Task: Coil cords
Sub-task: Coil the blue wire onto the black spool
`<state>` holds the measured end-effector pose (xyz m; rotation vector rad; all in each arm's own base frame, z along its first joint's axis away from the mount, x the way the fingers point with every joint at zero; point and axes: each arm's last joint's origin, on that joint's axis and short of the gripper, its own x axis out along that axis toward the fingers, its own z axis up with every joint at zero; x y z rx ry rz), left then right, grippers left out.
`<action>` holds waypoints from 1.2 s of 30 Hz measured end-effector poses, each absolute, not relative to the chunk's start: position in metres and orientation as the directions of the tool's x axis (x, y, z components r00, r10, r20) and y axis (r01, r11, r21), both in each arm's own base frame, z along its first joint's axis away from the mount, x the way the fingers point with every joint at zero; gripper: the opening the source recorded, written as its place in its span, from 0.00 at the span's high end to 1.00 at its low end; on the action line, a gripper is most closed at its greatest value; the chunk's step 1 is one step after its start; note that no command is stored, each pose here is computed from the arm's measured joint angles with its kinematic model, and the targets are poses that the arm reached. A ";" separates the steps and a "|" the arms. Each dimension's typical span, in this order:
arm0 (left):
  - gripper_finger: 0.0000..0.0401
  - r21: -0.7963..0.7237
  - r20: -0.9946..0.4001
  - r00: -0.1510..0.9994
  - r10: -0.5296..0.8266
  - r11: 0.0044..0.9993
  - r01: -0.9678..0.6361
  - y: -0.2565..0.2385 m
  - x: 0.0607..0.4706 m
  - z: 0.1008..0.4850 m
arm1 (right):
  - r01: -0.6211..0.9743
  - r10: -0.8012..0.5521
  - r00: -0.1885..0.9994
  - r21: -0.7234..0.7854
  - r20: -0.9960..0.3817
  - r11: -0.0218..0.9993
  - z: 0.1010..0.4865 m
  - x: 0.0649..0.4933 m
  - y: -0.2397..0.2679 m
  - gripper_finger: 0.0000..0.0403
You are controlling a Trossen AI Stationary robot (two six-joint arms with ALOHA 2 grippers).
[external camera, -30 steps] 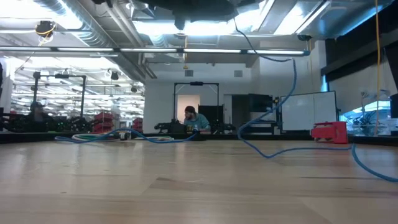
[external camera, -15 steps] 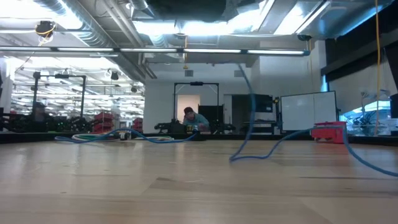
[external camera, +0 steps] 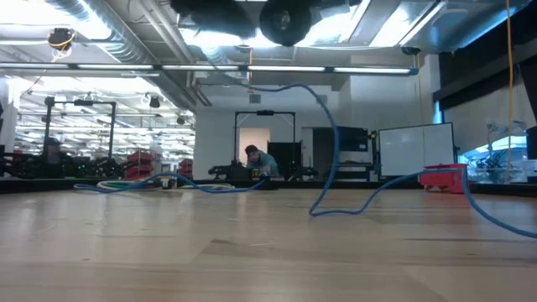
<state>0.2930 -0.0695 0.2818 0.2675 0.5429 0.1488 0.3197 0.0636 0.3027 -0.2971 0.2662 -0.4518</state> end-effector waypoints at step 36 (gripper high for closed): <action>0.62 0.409 -0.534 0.786 0.313 0.909 -0.085 -0.041 0.297 0.272 | 0.333 -0.442 0.861 -0.379 -0.253 0.864 0.298 0.315 0.063 0.99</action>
